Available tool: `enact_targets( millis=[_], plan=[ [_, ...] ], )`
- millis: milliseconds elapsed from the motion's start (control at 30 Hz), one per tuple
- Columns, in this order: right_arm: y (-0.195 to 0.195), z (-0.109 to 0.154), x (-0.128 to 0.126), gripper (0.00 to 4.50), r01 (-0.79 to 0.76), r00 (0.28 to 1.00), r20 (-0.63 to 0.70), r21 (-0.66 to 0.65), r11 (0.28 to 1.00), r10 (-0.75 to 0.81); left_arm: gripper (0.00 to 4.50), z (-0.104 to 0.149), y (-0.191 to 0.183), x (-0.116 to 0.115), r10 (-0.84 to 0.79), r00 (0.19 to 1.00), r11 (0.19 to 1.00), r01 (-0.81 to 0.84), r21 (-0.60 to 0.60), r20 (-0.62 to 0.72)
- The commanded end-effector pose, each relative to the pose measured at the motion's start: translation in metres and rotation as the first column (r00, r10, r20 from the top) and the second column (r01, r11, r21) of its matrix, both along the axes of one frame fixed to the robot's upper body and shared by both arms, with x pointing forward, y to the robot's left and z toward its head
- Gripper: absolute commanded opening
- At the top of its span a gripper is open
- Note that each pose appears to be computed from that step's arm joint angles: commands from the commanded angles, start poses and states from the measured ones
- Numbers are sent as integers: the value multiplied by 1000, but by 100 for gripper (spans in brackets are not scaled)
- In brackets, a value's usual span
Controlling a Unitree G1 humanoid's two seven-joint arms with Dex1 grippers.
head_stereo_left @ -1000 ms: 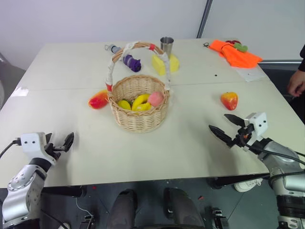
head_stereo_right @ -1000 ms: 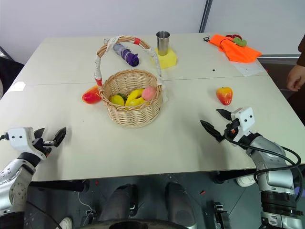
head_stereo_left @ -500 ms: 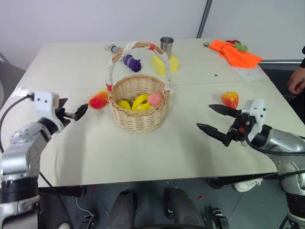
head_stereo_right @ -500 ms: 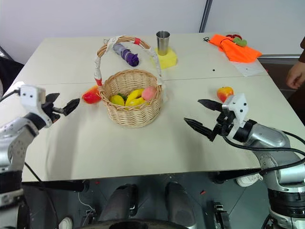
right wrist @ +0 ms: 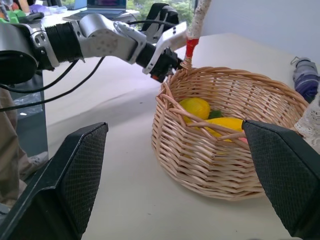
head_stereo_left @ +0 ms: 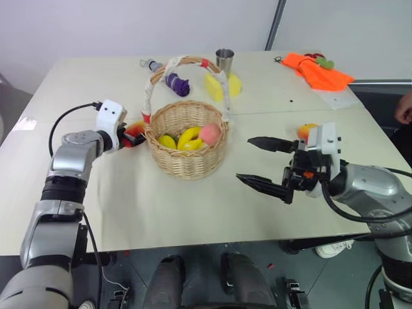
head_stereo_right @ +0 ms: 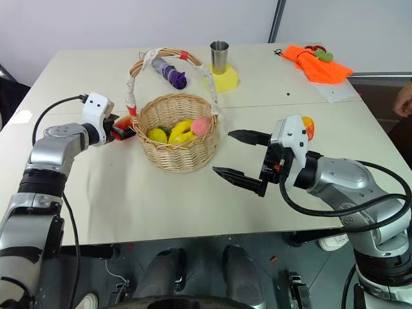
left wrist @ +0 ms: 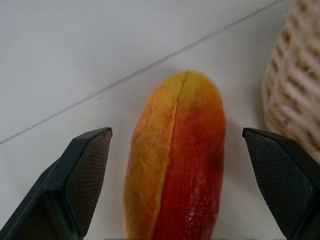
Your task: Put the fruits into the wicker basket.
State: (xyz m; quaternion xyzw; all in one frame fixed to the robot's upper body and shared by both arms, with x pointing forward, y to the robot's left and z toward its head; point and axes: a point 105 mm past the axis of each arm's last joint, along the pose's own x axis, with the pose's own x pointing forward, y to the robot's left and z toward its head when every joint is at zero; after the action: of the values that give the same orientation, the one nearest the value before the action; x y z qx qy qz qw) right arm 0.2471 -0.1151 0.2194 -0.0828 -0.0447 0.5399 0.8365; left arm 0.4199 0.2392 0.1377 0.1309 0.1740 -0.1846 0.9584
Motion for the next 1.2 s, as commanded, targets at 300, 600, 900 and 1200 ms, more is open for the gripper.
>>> enact_targets(
  millis=[300,600,900,1200],
  plan=[
    [8,11,-9,450,-26,998,60,6,1000,25,184,16,29,-6,83,994,996,-82,-19,77],
    [-3,8,0,450,-1,999,51,-6,1000,1,184,57,19,-112,-195,953,944,247,-221,230],
    [-26,-4,24,450,71,997,24,-20,997,-70,184,102,-80,-130,-457,836,838,519,-169,303],
    [-39,-7,29,450,168,985,45,-13,986,-167,231,101,-120,-89,-476,833,853,515,-81,282]
  ],
)
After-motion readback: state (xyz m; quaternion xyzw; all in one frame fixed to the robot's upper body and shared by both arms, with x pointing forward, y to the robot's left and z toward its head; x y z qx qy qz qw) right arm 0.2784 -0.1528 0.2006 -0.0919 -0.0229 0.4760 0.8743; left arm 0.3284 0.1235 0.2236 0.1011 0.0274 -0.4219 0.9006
